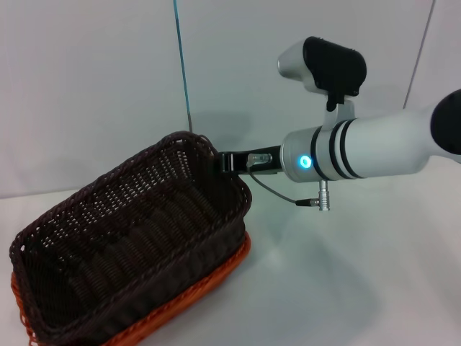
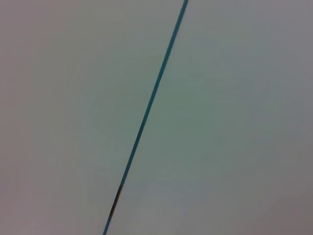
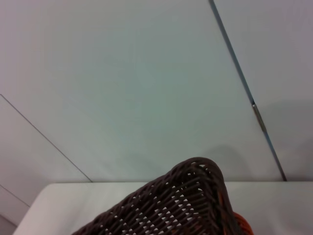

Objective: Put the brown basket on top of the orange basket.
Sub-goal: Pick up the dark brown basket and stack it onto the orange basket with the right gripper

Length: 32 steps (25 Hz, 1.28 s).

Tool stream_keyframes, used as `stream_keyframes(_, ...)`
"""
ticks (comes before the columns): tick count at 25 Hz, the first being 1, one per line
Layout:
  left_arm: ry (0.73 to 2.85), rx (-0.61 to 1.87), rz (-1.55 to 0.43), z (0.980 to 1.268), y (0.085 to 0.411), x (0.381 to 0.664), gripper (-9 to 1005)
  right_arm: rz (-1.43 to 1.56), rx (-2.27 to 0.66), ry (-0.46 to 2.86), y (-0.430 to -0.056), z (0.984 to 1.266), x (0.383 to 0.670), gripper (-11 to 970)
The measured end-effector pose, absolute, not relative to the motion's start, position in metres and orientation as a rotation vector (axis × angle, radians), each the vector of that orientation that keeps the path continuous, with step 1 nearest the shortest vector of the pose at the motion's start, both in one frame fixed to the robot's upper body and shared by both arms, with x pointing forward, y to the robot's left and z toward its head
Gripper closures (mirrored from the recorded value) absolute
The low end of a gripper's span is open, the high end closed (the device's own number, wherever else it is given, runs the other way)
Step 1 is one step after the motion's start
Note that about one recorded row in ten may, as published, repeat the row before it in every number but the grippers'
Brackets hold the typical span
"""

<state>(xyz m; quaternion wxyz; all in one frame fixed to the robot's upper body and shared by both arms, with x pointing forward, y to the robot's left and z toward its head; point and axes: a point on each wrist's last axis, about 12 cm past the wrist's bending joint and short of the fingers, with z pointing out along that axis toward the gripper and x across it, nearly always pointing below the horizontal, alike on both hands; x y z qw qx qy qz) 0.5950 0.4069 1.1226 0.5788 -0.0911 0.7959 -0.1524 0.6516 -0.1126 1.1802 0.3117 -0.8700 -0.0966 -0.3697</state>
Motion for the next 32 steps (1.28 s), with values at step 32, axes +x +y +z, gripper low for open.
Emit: stream_keyframes(32, 1.858, -0.223, -0.364, 1.121, 0.406, 0.595, 200, -0.961, -2.402, -0.262, -0.108, 1.15, 0.665, 774)
